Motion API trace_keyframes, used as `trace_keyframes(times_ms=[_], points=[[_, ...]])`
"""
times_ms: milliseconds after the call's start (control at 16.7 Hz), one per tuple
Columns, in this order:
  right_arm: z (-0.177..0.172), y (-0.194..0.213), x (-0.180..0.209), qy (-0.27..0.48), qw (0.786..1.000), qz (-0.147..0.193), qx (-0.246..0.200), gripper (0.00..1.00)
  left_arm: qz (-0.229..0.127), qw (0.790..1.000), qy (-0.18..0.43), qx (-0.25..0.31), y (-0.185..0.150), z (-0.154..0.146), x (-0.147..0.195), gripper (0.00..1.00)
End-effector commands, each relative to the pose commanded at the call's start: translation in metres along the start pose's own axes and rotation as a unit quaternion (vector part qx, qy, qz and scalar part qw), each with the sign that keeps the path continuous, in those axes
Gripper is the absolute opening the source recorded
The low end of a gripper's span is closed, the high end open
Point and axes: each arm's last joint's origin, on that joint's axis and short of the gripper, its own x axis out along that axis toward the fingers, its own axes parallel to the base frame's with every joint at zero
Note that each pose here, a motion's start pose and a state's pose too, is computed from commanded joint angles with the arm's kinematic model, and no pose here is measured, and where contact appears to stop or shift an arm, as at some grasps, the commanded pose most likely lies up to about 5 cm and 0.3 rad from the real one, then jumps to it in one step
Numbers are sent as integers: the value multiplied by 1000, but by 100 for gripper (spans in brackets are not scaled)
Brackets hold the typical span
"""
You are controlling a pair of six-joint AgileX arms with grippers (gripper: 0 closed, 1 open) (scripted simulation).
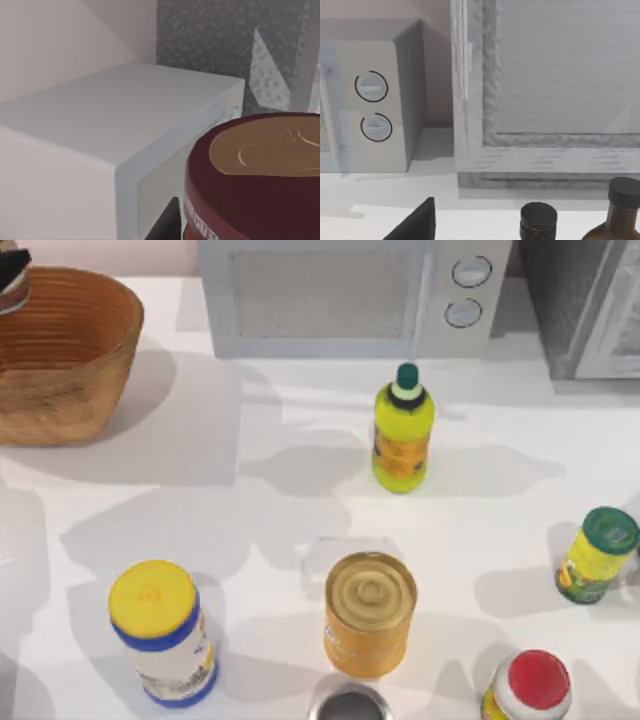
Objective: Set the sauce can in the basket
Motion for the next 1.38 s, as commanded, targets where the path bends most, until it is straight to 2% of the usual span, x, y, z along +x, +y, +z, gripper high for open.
trace_keyframes(times_ms=[240, 360, 720, 1380], points=[[0, 0, 0, 0, 1000, 0, 0, 100, 92, 996, 11, 1, 24, 5, -49, 0], [0, 0, 0, 0, 1000, 0, 0, 100, 109, 994, 14, 1, 27, 6, -58, 0], [0, 0, 0, 0, 1000, 0, 0, 100, 107, 994, 14, 0, 28, 3, -53, 0], [0, 0, 0, 0, 1000, 0, 0, 100, 110, 994, 14, 2, 40, -15, -6, 0]])
